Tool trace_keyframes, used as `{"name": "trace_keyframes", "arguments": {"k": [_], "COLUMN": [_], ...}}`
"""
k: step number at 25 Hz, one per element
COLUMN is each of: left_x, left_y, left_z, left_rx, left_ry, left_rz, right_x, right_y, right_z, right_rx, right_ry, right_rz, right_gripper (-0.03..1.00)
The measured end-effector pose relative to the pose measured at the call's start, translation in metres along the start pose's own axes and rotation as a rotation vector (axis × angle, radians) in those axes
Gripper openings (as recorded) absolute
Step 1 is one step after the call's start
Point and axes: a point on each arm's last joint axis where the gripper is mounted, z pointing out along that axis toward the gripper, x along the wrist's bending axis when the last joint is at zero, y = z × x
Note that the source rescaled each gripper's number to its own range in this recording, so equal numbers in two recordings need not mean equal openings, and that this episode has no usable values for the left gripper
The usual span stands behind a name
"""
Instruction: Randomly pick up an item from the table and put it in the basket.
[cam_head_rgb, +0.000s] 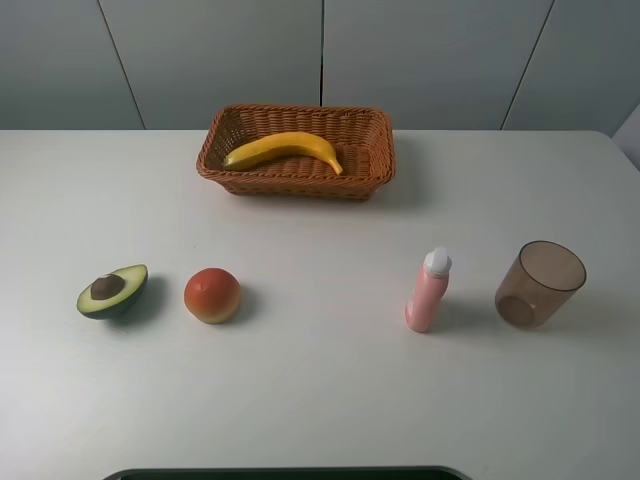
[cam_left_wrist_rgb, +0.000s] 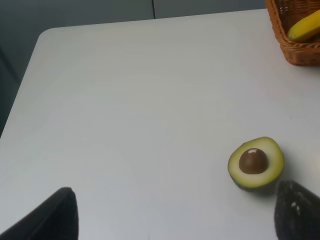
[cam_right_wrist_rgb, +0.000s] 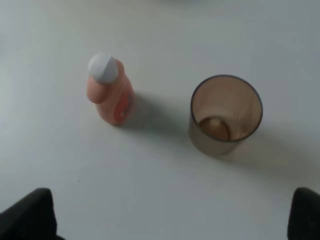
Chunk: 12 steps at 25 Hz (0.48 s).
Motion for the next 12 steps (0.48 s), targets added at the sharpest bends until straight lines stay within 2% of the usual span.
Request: {"name": "trace_keyframes", "arguments": {"k": [5,12], "left_x": [0.0,0.0], "left_y": [0.0,0.0], "left_z": [0.0,0.0], "left_rx": [0.0,0.0], "left_ry": [0.0,0.0], "left_rz": [0.0,0.0], "right_x": [-0.005,-0.008], "right_y": [-0.029,-0.053], "right_z": [-0.005,-0.009], "right_rx": [-0.171,-0.318], "right_ry": [0.027,0.045], "right_rz": [0.004,-0.02], "right_gripper": [1.0,1.0]}}
